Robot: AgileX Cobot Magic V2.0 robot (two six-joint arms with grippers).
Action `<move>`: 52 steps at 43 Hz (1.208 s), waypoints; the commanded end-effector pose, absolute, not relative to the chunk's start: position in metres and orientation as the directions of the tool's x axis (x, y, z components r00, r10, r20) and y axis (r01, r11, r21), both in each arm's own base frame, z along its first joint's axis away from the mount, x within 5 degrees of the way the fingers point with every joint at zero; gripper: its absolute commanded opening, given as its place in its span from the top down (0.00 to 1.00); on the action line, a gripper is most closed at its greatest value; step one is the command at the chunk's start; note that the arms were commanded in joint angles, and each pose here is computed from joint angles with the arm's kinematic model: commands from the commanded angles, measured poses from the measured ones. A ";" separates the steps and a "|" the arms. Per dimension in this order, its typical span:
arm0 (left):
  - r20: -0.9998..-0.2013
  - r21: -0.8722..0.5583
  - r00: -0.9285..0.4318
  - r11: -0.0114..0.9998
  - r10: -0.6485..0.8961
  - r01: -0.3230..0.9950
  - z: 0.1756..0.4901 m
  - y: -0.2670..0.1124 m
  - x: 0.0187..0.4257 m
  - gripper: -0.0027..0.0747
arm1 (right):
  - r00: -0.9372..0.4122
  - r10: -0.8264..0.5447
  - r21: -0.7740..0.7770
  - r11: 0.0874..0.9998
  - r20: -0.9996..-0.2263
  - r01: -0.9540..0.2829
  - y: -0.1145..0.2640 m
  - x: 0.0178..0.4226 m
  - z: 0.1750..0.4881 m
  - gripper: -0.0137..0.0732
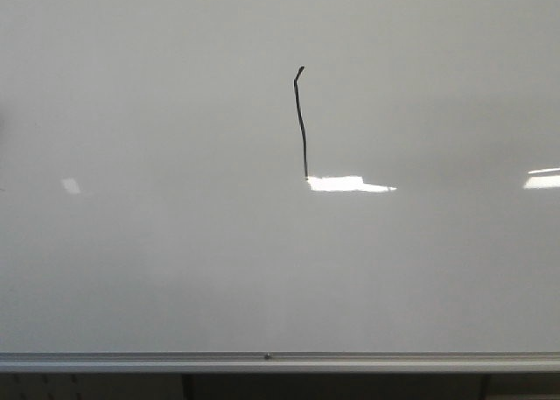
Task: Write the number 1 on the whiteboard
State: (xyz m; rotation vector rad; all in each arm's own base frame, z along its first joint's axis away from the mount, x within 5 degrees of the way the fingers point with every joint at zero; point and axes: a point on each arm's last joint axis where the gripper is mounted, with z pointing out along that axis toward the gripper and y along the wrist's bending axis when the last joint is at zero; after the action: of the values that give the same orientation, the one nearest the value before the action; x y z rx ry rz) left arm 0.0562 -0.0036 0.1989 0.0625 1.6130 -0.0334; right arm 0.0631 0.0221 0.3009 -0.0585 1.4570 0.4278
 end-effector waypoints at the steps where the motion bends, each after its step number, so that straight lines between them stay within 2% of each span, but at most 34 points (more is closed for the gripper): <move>1: -0.999 -0.002 0.045 0.999 -0.005 0.055 0.201 -0.003 0.056 0.99 | 0.089 0.257 0.221 0.930 -0.962 -0.294 0.019 0.063 0.311 0.91; 34: -0.999 -0.002 0.045 0.999 -0.005 0.055 0.201 -0.003 0.056 0.99 | 0.097 0.247 0.212 0.937 -0.964 -0.279 0.018 0.064 0.310 0.91; 43: -0.999 -0.002 0.045 0.999 -0.005 0.055 0.201 -0.003 0.056 0.99 | 0.067 0.148 0.130 0.966 -0.987 -0.225 0.016 0.068 0.293 0.91; 52: -0.999 -0.002 0.045 0.999 -0.005 0.055 0.201 -0.003 0.056 0.99 | -0.021 0.150 0.152 0.980 -0.988 -0.126 0.010 0.062 0.268 0.91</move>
State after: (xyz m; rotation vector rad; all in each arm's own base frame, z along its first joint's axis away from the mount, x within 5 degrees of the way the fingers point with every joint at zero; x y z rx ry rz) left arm 0.0563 -0.0036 0.1993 0.0603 1.6087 -0.0351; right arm 0.0646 0.0158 0.2647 -0.0369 1.5977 0.2679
